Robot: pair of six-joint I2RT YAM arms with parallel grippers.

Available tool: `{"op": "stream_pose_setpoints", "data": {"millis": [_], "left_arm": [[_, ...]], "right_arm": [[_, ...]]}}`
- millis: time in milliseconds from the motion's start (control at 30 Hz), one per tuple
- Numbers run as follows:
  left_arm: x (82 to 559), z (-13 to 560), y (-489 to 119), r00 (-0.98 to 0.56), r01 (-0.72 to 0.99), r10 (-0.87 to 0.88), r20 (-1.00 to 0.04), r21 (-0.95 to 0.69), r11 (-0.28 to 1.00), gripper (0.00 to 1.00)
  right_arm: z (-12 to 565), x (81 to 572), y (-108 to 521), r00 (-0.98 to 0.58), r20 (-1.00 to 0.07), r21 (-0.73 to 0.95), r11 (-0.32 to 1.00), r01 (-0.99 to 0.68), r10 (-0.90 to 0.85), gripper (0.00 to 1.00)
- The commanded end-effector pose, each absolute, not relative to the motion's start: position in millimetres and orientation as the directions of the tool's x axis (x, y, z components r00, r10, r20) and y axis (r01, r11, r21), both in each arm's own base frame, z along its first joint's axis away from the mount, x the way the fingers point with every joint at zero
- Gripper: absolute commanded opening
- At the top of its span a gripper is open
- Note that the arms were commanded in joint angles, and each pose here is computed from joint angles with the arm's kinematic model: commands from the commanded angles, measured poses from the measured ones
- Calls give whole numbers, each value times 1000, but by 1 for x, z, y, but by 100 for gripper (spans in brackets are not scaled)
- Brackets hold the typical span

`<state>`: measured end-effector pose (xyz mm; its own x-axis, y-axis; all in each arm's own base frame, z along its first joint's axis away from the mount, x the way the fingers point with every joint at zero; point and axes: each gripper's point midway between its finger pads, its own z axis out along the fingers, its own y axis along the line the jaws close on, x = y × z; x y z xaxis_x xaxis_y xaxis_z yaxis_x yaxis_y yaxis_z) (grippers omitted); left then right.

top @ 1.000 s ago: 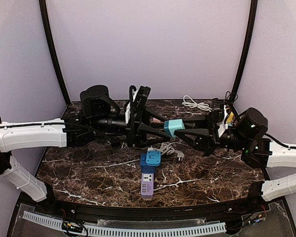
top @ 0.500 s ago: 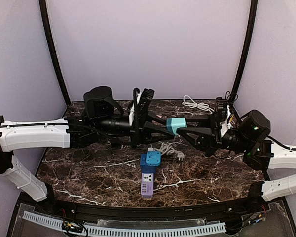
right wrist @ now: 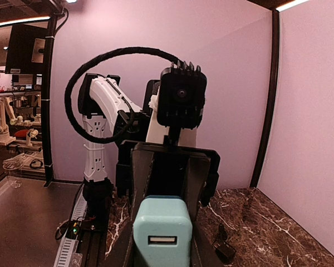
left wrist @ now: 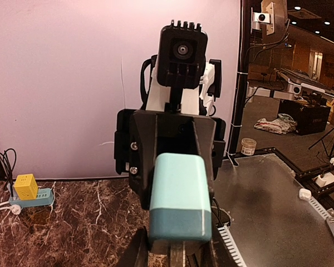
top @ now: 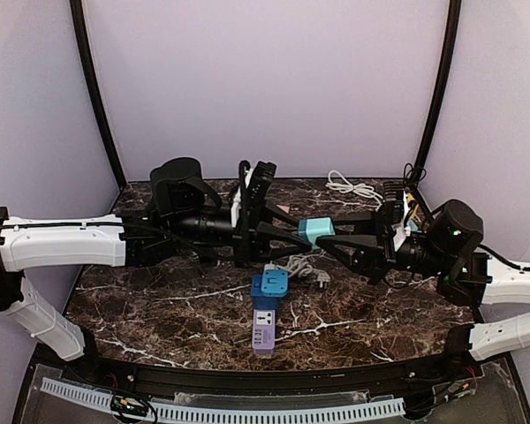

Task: Insert the plug
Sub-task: Adjust the plug at the center of the board.

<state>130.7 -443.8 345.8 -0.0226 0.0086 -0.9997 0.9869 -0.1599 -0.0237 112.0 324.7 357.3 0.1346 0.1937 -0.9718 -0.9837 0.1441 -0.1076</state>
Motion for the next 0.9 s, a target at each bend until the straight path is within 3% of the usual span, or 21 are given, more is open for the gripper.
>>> {"op": "stream_pose_setpoints", "data": {"millis": [0,200,233,300,367,400,433,667,867], "left_arm": [[124,354,-438,-17,983,-25,-1000,-12,-184,17],[122,355,-438,11,981,-48,-999,20,-193,1],[123,351,-437,9,983,-42,-999,16,-185,1],[124,341,-436,6,985,-22,-1000,9,-174,1],[124,331,-431,33,985,5,-999,32,-170,1],[128,329,-427,57,986,13,-998,54,-160,1],[131,318,-425,50,987,53,-997,41,-153,1],[151,287,-414,128,991,157,-979,119,-69,1],[152,284,-415,150,988,166,-975,141,-70,1]], "right_arm": [[351,116,325,138,-974,-109,162,-981,182,0],[340,122,331,97,-983,-71,169,-983,153,0],[338,123,331,93,-985,-67,174,-982,148,7],[333,125,331,78,-989,-54,183,-982,127,36],[328,124,328,68,-994,-51,185,-981,88,82],[321,123,326,47,-998,-39,184,-982,38,95],[318,122,323,49,-999,-49,191,-980,-2,98],[309,126,316,67,-979,-108,206,-973,-193,95],[296,133,335,35,-955,-87,167,-982,-296,79]]}}
